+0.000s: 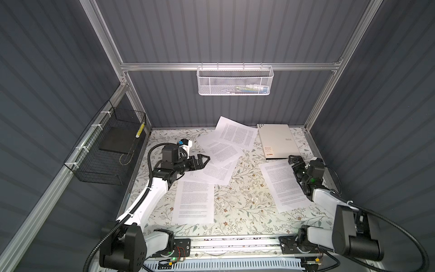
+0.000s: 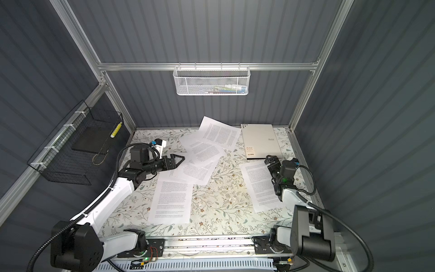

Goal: Put the files into the folder
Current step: 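Reach the right gripper to the cream folder while the left moves toward papers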

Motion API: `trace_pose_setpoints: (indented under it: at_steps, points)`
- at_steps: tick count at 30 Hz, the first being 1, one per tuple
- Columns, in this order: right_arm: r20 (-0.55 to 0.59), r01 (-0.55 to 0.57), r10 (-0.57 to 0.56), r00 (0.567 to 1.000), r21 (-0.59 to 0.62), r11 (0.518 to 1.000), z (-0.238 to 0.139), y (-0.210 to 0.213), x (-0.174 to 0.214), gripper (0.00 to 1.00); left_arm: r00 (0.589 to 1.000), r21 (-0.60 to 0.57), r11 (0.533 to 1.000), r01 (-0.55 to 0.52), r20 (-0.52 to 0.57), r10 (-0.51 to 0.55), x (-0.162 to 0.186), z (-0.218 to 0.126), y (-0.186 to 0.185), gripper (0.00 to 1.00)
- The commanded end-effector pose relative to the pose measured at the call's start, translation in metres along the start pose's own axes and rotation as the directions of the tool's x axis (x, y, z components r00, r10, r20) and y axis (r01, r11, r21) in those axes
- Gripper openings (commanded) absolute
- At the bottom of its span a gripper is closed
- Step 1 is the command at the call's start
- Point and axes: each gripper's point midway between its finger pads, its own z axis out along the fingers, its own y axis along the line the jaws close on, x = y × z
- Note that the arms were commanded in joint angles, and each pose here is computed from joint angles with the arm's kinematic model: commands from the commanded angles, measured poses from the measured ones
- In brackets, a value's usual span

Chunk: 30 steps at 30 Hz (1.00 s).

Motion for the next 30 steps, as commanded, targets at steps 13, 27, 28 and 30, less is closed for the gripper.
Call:
trace_pose_setpoints:
  at_steps: [13,27,28,30]
  points:
    - [-0.142,-0.317,0.291,0.946,-0.22,0.922,0.065,0.019,0.026,0.74,0.981,0.055,0.981,-0.187,-0.043,0.19,0.036,0.009,-0.029,1.0]
    - [-0.132,-0.397,0.376,0.917,-0.213,0.893,0.106,-0.004,0.013,0.56,0.977,0.076,0.977,-0.198,-0.06,0.203,0.041,0.016,-0.034,1.0]
    - [-0.133,-0.399,0.379,0.916,-0.21,0.892,0.108,-0.005,0.013,0.56,0.977,0.076,0.977,-0.198,-0.058,0.203,0.04,0.016,-0.034,1.0]
    - [-0.132,-0.403,0.382,0.915,-0.214,0.89,0.111,-0.006,0.012,0.53,0.978,0.076,0.977,-0.197,-0.061,0.202,0.041,0.017,-0.034,1.0]
